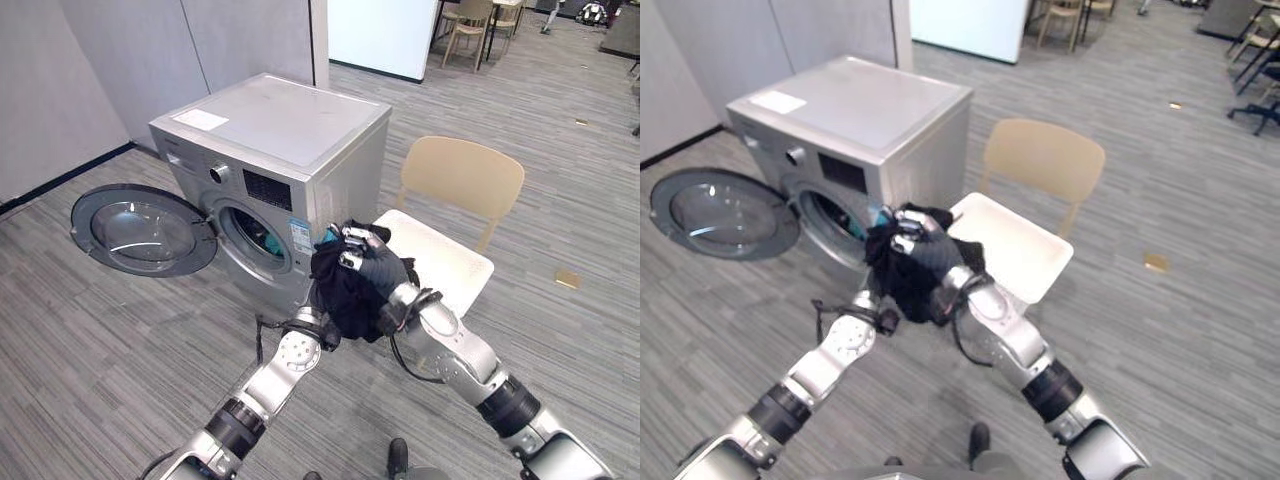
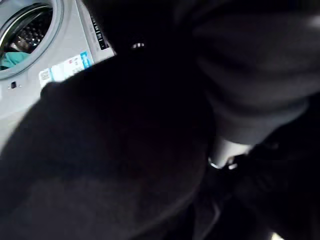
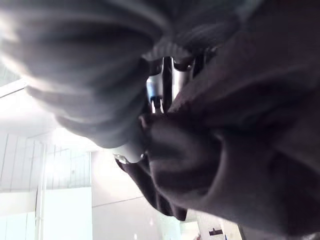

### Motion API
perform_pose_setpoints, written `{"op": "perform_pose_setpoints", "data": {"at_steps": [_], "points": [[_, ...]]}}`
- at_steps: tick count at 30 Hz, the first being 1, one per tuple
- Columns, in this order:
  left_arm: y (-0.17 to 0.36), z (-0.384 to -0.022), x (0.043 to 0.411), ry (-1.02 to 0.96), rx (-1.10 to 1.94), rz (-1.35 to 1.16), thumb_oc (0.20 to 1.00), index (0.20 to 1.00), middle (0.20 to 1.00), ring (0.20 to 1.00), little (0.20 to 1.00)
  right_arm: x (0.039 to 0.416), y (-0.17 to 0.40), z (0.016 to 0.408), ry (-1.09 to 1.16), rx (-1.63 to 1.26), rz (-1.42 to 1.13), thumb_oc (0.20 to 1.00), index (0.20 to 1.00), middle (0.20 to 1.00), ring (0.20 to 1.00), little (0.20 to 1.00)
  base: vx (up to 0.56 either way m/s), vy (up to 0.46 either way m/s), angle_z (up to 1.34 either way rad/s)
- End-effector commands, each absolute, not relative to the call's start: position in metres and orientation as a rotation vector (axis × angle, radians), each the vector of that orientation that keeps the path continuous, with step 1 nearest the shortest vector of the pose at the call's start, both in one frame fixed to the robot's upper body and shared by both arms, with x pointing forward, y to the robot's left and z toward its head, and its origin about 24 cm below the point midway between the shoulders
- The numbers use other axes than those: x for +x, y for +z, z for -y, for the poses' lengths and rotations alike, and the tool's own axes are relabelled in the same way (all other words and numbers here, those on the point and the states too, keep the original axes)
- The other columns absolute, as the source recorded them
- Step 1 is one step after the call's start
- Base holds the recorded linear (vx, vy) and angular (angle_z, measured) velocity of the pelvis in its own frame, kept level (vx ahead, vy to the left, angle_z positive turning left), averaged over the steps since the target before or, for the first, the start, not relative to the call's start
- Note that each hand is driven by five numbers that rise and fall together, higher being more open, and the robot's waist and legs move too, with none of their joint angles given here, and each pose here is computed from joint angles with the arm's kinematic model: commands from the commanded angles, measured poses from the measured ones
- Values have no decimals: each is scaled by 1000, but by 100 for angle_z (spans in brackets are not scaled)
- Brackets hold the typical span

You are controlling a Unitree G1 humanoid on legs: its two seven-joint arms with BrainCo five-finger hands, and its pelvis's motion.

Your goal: Grab the laundry basket,head to the washer,open it,put in the laundry and shut it.

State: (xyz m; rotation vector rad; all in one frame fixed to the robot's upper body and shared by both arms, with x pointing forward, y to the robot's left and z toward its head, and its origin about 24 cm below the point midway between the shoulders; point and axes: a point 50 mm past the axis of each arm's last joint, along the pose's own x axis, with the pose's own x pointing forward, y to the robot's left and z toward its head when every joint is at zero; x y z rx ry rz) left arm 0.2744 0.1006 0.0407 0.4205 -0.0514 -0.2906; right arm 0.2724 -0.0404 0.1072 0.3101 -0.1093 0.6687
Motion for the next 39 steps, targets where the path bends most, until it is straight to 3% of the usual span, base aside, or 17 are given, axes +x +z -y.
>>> {"op": "perform_pose_setpoints", "data": {"at_steps": [1,7,12,20,28,39], "points": [[63,-105,281,-227,387,171,200,200,200,200,200,275,132,34,712,358,225,1000,1000,1000,1000,1000,15,-8,-7],[52,-136,274,-116,330,94,200,200,200,200,200,285,122,71,575,3,268,1000,1000,1000,1000,1000,-8,-8,3],[37,-175,258,-8,312,9,200,200,200,200,200,279,143,143,317,-509,446,1000,1000,1000,1000,1000,-2,-9,3],[-31,-253,197,210,305,-370,200,200,200,200,200,226,31,234,110,-569,-120,1000,1000,1000,1000,1000,-11,-14,4],[-64,-285,157,424,143,-560,200,200,200,200,200,191,-33,275,-65,-531,-461,1000,1000,1000,1000,1000,-101,-19,14],[-64,-274,179,402,102,-540,200,200,200,200,200,192,-48,274,-105,-509,-519,1000,1000,1000,1000,1000,-69,52,115]]}}
